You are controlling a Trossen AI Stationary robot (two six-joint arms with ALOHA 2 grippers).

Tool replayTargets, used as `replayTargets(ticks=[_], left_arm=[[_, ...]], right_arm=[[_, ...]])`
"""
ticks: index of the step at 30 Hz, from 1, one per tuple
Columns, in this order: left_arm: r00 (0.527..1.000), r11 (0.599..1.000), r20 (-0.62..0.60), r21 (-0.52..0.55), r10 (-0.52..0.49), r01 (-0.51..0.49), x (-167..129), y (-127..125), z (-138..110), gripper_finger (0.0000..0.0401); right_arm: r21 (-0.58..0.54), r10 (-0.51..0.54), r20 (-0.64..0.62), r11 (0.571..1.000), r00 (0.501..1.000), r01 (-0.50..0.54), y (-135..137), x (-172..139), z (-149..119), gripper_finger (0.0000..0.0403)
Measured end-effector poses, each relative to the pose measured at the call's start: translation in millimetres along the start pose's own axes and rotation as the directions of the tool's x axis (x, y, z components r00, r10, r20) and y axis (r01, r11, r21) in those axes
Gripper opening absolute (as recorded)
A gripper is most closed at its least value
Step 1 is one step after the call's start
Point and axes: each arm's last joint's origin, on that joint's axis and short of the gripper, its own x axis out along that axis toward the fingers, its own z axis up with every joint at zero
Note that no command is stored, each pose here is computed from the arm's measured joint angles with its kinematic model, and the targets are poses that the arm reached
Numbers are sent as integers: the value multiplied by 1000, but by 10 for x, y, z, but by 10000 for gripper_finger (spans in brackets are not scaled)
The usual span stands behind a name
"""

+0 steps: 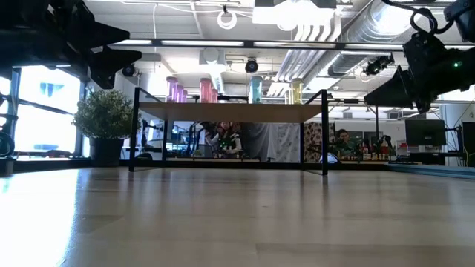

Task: Pick and place medicine bottles onto shelf by color
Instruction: Return to Home Position

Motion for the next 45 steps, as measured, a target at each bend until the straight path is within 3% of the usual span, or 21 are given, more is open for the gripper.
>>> replayTargets(ticks=[9,18,45], left_arm=[[1000,1000,0,0,0,0,0,0,0,227],[1000,1000,0,0,0,0,0,0,0,227],[1000,1000,0,0,3,-3,0,1,0,227]], right_arm=[[-4,53,38,999,998,-53,-19,-31,-9,73],[-15,107,154,994,982,-106,-63,-130,98,73],[-41,99,123,995,987,-95,-64,-123,80,73]])
